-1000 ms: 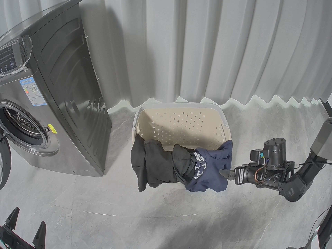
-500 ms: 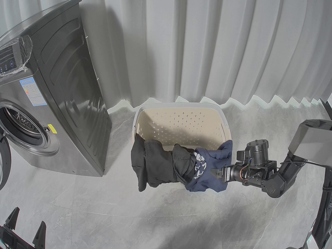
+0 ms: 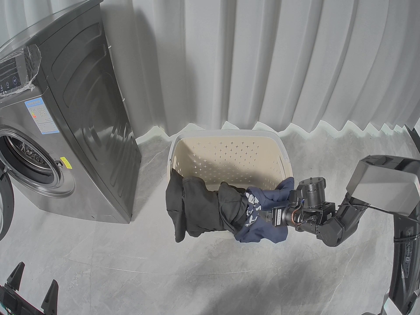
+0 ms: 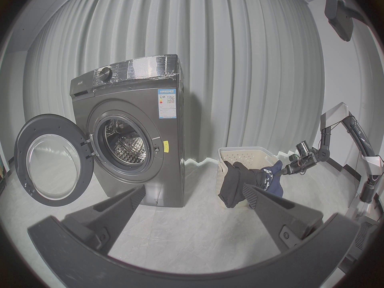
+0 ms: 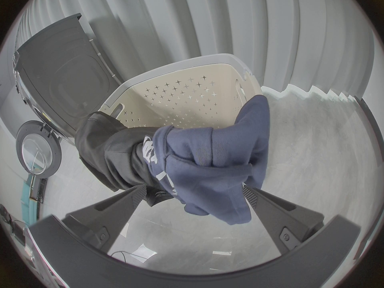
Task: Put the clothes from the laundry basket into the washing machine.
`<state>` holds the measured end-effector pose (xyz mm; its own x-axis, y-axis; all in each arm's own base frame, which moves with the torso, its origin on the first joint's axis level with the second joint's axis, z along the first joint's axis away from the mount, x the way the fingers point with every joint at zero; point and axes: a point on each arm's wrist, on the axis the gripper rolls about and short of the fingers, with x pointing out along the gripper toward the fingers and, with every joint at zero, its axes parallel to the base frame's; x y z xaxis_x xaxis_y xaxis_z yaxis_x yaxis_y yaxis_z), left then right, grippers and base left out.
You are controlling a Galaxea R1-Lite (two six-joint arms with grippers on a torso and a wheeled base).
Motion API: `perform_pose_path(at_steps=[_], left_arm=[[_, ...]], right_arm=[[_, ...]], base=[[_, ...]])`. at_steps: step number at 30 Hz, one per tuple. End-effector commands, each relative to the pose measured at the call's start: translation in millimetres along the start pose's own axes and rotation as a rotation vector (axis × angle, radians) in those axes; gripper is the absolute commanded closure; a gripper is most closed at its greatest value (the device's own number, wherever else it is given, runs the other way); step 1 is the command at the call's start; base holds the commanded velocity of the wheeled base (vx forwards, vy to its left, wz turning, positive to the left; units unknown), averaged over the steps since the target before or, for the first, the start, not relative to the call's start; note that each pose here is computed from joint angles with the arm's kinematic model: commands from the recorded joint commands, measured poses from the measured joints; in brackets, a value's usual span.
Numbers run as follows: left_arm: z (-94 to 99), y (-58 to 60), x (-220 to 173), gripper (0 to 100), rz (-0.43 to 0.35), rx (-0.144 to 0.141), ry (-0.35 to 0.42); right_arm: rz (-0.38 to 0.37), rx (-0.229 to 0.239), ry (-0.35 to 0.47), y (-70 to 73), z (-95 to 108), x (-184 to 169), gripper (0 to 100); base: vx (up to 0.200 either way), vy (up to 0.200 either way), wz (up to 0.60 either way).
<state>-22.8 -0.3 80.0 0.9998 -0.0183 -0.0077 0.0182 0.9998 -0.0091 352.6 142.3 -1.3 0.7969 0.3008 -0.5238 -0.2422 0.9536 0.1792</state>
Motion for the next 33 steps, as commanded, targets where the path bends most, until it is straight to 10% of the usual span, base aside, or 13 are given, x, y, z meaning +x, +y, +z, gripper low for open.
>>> perform_pose_path(at_steps=[1,24,25,33], left_arm=[[-4.9,0.0,0,0,0.000,0.000,-0.002],[-4.9,0.0,0,0,0.000,0.000,-0.002],[-4.9,0.0,0,0,0.000,0.000,-0.002],[-4.9,0.0,0,0,0.000,0.000,-0.002]], right_arm=[[-0.008,-0.001,0.011,-0.8,-5,15,0],[-0.006,0.007,-0.048,-1.5,11,36,0],[-0.005,0.007,-0.047,-0.9,10,36,100],[0.003,0.008,-0.047,1.5,9,32,100]], base=[[0.000,0.000,0.00],[0.000,0.000,0.00],[0.000,0.000,0.00],[0.000,0.000,0.00]])
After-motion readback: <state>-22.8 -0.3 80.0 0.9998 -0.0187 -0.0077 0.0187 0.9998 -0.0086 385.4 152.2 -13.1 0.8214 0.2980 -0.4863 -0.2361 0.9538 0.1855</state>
